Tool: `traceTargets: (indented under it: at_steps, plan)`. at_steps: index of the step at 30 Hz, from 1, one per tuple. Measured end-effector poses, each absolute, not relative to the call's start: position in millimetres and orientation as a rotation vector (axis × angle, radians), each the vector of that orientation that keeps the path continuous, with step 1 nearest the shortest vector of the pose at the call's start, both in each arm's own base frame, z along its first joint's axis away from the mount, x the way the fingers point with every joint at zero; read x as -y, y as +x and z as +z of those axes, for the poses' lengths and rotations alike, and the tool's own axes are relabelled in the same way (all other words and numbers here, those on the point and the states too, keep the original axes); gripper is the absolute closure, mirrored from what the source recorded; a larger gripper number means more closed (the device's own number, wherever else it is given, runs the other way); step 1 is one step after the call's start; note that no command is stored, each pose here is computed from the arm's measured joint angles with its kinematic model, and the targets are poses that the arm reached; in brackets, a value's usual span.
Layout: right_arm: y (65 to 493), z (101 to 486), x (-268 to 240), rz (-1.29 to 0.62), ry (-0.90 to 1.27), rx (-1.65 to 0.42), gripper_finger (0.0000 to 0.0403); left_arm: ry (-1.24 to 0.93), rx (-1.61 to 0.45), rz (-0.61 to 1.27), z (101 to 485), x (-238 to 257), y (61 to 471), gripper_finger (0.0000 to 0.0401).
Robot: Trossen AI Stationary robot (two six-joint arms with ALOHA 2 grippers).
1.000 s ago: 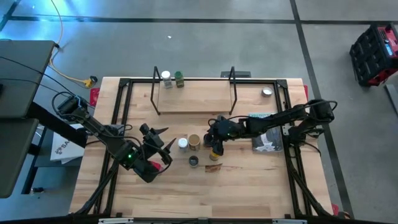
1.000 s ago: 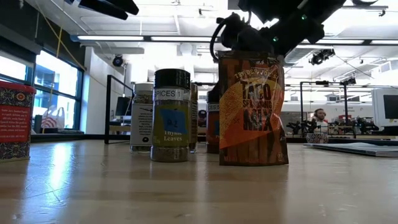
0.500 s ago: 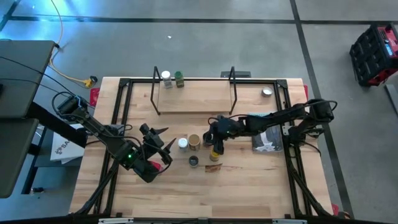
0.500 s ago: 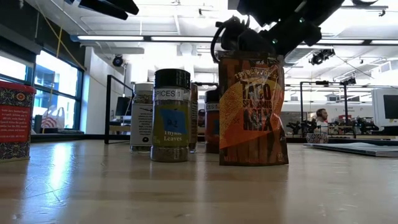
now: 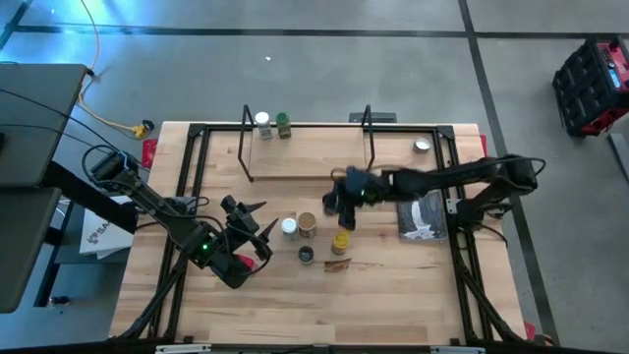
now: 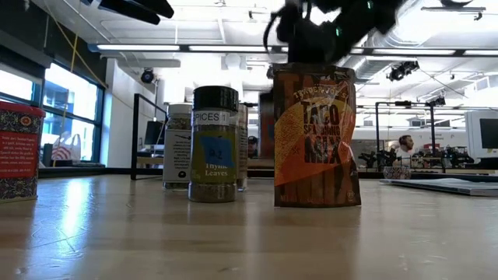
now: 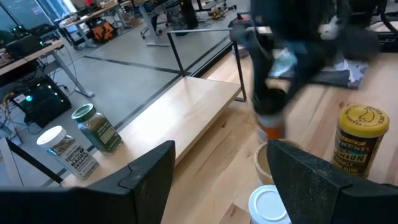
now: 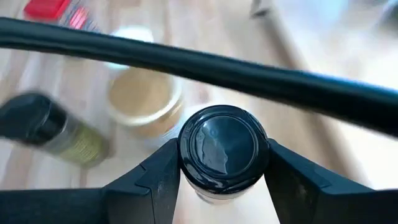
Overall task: Shelf spices
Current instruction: Put the top black seasoning bottle on the shelf
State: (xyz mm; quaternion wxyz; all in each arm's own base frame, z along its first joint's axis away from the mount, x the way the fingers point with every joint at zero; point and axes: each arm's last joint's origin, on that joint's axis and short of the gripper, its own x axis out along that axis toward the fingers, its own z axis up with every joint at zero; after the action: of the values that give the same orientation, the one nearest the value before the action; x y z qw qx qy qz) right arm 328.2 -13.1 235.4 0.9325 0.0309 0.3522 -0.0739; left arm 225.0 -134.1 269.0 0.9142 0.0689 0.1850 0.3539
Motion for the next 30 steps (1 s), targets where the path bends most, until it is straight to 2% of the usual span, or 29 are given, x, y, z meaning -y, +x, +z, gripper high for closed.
traceTargets:
  at_steps: [7,12,15,21,26,30]
  plan:
    - [316.9,317.9,76.4,-0.299,-0.024,-0.632,0.0212,0.140,-0.380,0.728,268.3,134.6,225.9,0.0153]
    - [302.0,339.6,142.9,-0.385,0.024,-0.576,0.0212,0.145,-0.385,0.727,266.8,135.2,226.7,0.0153]
    - [294.2,333.6,183.1,-0.409,0.087,-0.546,0.0212,0.147,-0.383,0.729,266.9,135.3,226.6,0.0153]
    - [292.2,291.0,243.1,-0.487,0.186,-0.583,0.0212,0.152,-0.385,0.737,267.0,133.4,227.8,0.0153]
    - [299.2,252.2,268.9,-0.497,0.231,-0.632,0.0212,0.151,-0.386,0.742,267.0,132.0,228.6,0.0153]
    - [301.1,237.2,276.6,-0.489,0.254,-0.653,0.0212,0.151,-0.386,0.742,267.0,132.0,228.6,0.0153]
